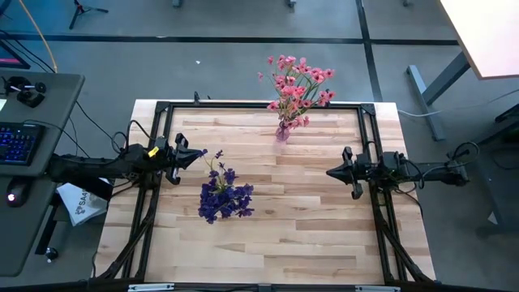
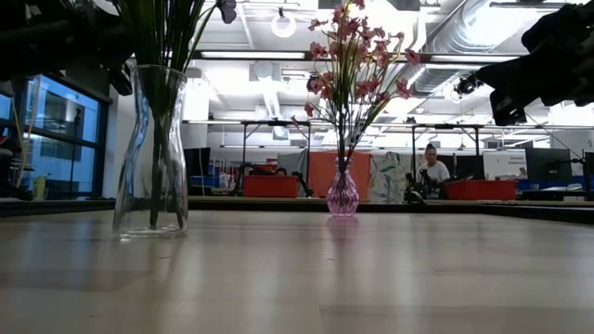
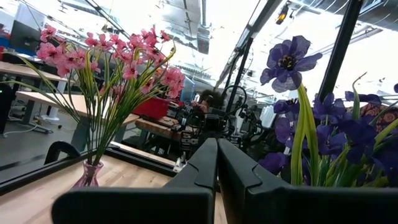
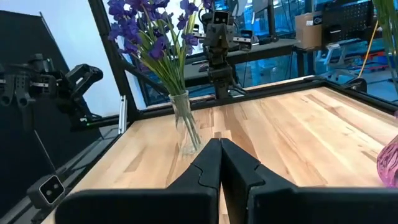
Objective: Sort flowers into vase by color
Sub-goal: Return to Home Position
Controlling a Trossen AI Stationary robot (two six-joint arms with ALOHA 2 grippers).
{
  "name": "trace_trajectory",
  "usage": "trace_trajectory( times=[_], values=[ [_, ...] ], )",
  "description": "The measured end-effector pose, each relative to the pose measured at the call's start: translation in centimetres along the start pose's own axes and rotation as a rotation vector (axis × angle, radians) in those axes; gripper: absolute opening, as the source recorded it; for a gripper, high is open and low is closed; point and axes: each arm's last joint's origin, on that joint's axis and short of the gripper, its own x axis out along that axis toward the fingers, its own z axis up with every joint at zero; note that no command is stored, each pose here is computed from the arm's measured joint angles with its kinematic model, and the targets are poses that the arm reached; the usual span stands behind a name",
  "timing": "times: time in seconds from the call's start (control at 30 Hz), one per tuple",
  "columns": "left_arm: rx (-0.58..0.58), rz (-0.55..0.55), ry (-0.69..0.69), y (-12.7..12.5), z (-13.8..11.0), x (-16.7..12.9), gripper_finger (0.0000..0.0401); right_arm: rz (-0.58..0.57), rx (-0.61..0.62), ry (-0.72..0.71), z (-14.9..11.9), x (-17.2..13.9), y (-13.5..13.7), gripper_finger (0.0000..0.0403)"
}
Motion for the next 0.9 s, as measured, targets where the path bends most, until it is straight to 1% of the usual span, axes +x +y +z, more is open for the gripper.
trace_trajectory(
  times=[0.17,0.9],
  values=[
    [0.0,0.001,0.001,0.0,-0.01,0.0,0.0001,0.0,0.033,0.0,0.0,0.0,0.0,0.0],
    [0.001,0.005,0.008,0.03,-0.09,0.0,0.0001,0.0,0.034,0.0,-0.01,0.0,0.0,0.0]
  ],
)
